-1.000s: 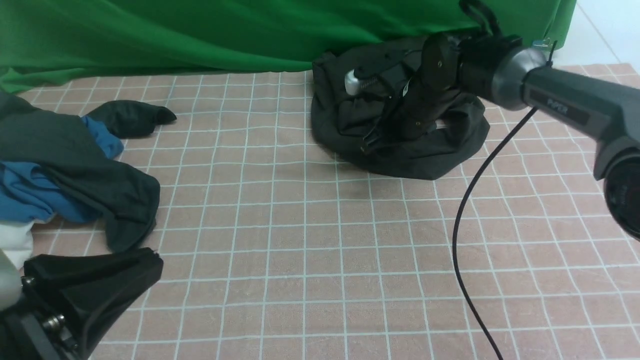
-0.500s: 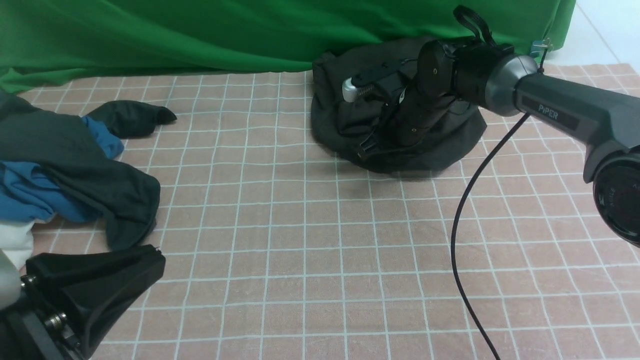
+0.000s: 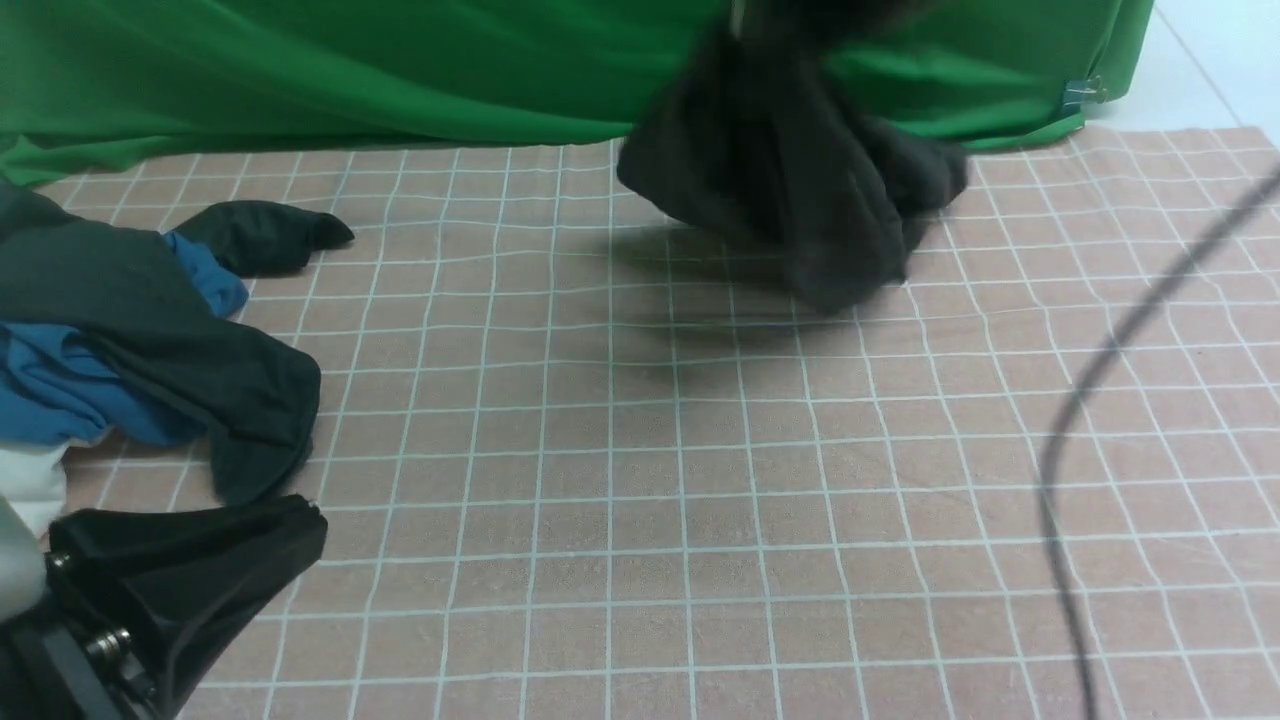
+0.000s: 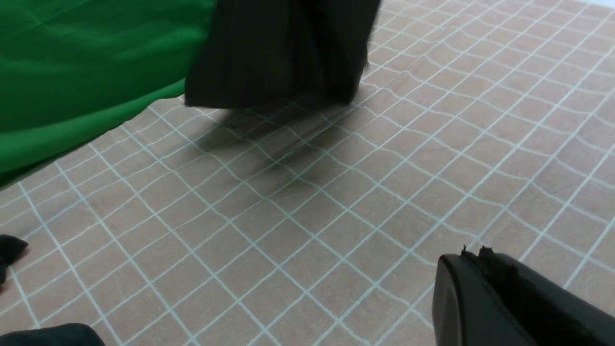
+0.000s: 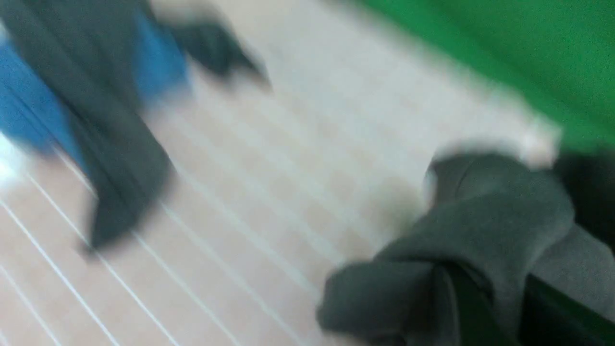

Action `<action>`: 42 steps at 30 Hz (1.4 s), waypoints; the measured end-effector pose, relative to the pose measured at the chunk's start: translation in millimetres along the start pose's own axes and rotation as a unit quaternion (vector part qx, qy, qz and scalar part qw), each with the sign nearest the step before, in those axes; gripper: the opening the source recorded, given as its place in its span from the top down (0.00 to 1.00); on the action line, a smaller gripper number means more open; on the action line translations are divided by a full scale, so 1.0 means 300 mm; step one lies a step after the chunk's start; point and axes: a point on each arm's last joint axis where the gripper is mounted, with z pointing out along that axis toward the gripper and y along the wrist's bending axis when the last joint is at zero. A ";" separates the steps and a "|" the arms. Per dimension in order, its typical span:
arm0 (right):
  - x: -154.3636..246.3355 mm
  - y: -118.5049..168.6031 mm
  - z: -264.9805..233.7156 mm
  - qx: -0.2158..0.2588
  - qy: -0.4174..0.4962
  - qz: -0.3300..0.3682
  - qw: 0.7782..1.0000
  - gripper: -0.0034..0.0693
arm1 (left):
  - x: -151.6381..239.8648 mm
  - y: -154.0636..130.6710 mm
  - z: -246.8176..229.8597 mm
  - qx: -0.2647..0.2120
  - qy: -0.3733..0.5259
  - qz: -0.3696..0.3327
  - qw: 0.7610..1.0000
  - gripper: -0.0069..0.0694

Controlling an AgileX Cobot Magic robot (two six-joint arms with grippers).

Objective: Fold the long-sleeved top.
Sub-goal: Spread the long sleeves with your arms and place them on the tabletop

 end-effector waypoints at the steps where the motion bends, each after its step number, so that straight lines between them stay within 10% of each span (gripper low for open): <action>1: -0.029 0.027 -0.071 -0.001 -0.029 -0.005 1.000 0.83 | -0.014 0.002 -0.006 -0.001 -0.005 -0.005 1.000 0.89; 10: -0.096 0.179 -0.440 -0.021 -0.139 -0.033 0.990 0.83 | -0.133 0.027 -0.081 -0.015 -0.019 -0.007 1.000 0.89; 18: -0.069 0.216 -0.423 -0.095 -0.094 -0.032 0.991 0.83 | -0.117 0.027 0.000 0.001 0.072 -0.004 0.997 0.88; 26: -0.061 0.273 -0.463 -0.171 -0.078 -0.072 0.980 0.83 | -0.078 0.034 0.162 0.008 0.173 0.013 0.985 0.65; 34: 0.099 0.219 -0.517 -0.015 0.030 -0.073 0.997 0.83 | -0.022 0.031 0.315 0.025 0.263 0.013 0.964 0.29; 42: 0.419 0.109 -0.489 0.151 0.199 -0.047 0.967 0.83 | -0.040 0.024 0.441 0.067 0.275 0.065 0.957 0.26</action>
